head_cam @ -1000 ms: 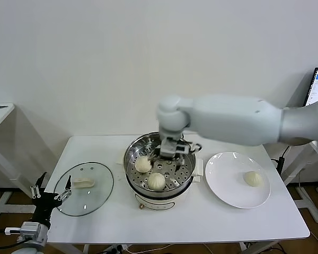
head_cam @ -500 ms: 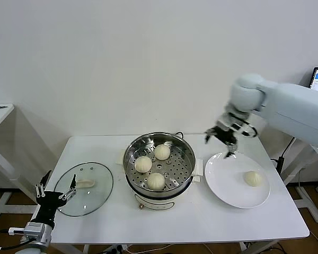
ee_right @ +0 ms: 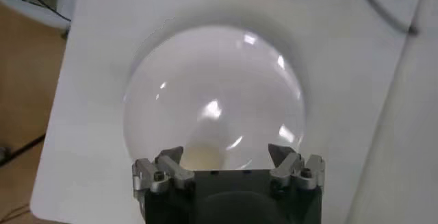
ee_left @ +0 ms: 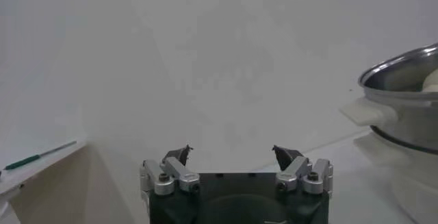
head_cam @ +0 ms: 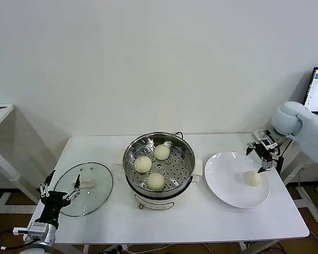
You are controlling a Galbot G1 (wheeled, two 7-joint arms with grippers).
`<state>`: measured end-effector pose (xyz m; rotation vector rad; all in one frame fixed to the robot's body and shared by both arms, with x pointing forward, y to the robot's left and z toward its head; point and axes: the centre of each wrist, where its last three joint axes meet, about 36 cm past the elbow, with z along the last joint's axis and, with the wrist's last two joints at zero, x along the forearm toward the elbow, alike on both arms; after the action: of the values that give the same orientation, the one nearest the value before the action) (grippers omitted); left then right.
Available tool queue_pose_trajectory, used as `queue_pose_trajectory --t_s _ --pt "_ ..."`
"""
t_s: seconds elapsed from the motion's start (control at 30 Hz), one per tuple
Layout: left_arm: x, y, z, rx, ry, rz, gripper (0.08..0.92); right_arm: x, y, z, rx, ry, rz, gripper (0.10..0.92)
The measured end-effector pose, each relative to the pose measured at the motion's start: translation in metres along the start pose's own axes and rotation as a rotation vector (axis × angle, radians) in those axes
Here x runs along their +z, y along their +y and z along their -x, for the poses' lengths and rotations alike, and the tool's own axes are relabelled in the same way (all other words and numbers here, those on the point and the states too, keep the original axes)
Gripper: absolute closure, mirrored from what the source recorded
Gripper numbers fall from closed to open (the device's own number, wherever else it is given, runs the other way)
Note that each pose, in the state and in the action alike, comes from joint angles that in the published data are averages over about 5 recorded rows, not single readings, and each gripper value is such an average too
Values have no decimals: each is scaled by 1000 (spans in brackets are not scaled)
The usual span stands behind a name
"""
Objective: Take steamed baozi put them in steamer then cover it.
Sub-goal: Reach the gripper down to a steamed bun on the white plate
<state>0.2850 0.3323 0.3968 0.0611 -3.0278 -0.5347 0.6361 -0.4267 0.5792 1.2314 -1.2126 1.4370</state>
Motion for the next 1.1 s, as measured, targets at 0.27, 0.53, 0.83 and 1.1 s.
queue_pose_trajectory --t_s 0.27,0.53,0.83,1.1 --pt "0 -2 3 0 1 0 177 22 7 43 1 16 97 200" --pt "4 -4 6 1 8 -3 177 30 11 76 -7 24 145 200" --pt "6 -4 6 -1 14 -2 177 27 12 102 -12 24 160 200" --pt "7 -3 5 -2 15 -1 177 19 11 113 -13 17 156 200"
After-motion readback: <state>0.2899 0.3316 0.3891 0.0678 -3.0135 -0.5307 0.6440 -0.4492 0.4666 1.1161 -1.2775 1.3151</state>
